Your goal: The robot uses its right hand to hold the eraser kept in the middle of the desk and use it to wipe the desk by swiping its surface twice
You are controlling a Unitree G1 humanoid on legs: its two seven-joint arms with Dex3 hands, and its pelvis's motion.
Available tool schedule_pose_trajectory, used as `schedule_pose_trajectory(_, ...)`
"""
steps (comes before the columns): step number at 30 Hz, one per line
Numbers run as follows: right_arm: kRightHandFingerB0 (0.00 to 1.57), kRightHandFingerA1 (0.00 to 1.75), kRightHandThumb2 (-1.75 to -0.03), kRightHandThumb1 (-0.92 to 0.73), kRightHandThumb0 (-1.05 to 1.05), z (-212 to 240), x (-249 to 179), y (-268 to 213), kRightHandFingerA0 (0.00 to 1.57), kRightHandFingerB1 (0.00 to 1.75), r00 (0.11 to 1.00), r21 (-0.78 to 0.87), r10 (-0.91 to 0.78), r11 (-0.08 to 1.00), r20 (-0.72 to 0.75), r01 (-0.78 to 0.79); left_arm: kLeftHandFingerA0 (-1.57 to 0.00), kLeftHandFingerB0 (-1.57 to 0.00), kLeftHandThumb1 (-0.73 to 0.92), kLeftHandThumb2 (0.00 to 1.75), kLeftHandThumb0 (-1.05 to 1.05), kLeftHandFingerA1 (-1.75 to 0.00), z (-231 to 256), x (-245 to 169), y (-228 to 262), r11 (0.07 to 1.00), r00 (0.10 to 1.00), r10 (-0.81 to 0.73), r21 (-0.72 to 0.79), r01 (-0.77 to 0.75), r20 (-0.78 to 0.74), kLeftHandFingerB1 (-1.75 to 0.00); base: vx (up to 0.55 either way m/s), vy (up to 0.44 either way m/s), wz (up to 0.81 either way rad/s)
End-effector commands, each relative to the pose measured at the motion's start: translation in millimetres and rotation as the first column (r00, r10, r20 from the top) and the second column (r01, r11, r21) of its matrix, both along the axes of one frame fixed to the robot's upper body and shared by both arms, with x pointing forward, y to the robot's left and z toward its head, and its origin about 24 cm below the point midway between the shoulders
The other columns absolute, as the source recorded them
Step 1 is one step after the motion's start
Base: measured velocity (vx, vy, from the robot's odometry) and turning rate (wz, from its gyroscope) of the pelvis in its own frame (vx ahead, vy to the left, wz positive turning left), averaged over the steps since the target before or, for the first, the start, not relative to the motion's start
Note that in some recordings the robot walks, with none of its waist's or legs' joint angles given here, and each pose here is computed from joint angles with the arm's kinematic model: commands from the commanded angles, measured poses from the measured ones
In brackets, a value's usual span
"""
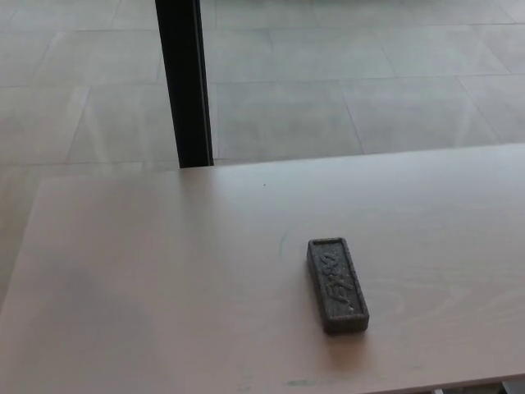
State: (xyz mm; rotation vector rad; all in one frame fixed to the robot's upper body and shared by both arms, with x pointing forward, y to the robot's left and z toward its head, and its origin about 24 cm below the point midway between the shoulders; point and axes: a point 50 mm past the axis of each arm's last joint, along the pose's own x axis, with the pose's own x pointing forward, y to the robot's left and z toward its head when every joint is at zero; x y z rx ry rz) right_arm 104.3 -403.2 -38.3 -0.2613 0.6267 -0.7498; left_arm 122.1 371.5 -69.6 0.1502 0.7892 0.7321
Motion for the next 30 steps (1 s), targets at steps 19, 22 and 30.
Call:
schedule_pose_trajectory(19, 0.93, 1.43, -1.13, -0.57, -0.24, 279, 224, 64, 1.27, 1.21, 0.511, -0.249, 0.287, 0.958, 0.810, -0.144, -0.67, -0.65, 0.59, 0.57, -0.51, -1.03, 19, 6, 20, 0.971, 0.964, 0.224, 0.050, -0.233, 0.142, -0.67, 0.00, 0.000, 0.00)
schedule_pose_trajectory(22, 0.98, 1.40, -1.20, -0.49, -0.20, 289, 239, 102, 1.23, 1.24, 0.420, -0.274, 0.389, 0.911, 0.820, -0.307, -0.64, -0.63, 0.61, 0.58, -0.51, -1.13, 19, 4, 19, 0.969, 0.961, 0.236, 0.045, -0.244, 0.146, -0.69, 0.00, 0.000, 0.00)
schedule_pose_trajectory(30, 0.92, 1.43, -1.19, -0.53, -0.16, 267, 265, 213, 1.25, 1.22, 0.317, -0.258, 0.589, 0.690, 0.743, -0.676, -0.63, -0.64, 0.60, 0.57, -0.49, -0.96, 20, 3, 22, 0.968, 0.962, 0.236, 0.059, -0.246, 0.134, -0.66, 0.00, 0.000, 0.00)
